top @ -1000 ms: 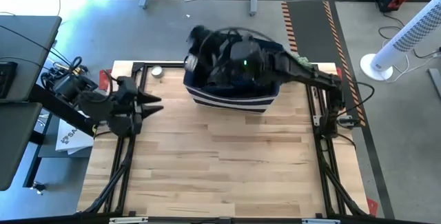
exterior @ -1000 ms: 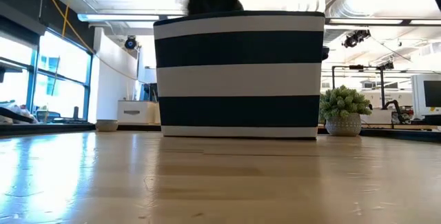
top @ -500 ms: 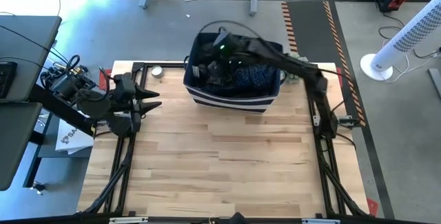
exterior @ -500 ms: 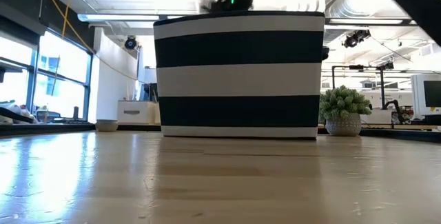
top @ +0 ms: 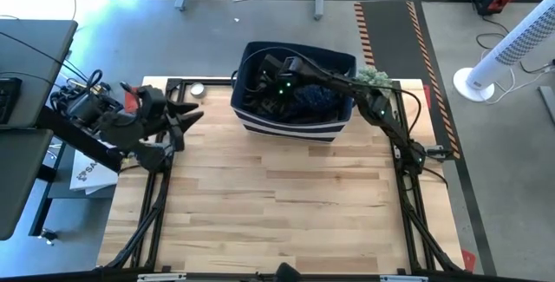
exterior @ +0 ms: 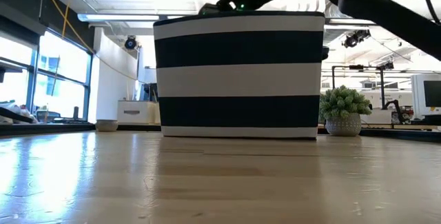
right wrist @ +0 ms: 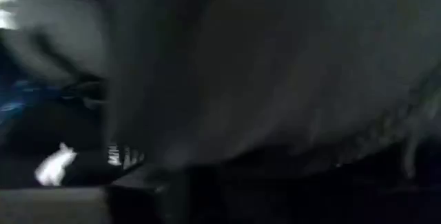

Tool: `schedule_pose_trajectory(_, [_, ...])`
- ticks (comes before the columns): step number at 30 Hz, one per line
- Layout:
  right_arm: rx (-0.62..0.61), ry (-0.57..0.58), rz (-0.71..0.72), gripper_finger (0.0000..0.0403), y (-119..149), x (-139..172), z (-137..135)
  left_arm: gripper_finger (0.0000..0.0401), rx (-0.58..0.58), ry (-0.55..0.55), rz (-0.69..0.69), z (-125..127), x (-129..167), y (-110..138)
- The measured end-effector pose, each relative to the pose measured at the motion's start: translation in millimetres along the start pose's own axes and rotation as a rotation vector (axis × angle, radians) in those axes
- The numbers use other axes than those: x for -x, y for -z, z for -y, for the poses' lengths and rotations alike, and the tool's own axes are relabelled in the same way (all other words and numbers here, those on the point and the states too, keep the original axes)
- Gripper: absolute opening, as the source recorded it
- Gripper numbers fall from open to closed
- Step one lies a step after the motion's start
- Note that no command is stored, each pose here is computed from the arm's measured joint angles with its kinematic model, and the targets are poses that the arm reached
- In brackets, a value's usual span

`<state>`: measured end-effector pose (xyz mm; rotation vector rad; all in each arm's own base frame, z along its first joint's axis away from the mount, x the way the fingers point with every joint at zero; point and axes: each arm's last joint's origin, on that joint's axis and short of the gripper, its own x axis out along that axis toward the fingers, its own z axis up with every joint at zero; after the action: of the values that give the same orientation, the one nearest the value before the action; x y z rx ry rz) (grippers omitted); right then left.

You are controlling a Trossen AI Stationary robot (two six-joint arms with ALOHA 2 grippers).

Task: Sort clothes
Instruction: Put the black boxer into the laundry bin, then adjust the laundry bin slightly to the left

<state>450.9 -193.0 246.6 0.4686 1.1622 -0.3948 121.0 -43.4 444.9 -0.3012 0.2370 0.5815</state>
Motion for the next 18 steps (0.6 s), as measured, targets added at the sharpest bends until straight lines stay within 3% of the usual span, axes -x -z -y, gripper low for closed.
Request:
schedule_pose_trajectory(3, [0.068, -0.076, 0.091, 0.0231, -3, 28, -3, 0.0146, 0.043, -0.06, 0.017, -2, -7, -2])
schedule_pose_trajectory(6, [0.11, -0.151, 0.16, 0.0258, 2, 74, -7, 0.0146, 0.051, -0.104, 0.002, -3, -17, -3])
schedule_pose_trajectory(11, [0.139, -0.18, 0.186, 0.0272, 23, 136, -8, 0.0146, 0.037, -0.131, -0.037, -1, -43, -10])
schedule_pose_trajectory(15, [0.111, -0.102, 0.259, 0.0271, 46, 193, -5, 0.0142, 0.038, -0.075, -0.084, -2, -78, -21])
schedule_pose_trajectory(18, [0.042, 0.07, 0.294, 0.027, 65, 225, 3, 0.0137, 0.038, -0.048, -0.106, -6, -110, -27])
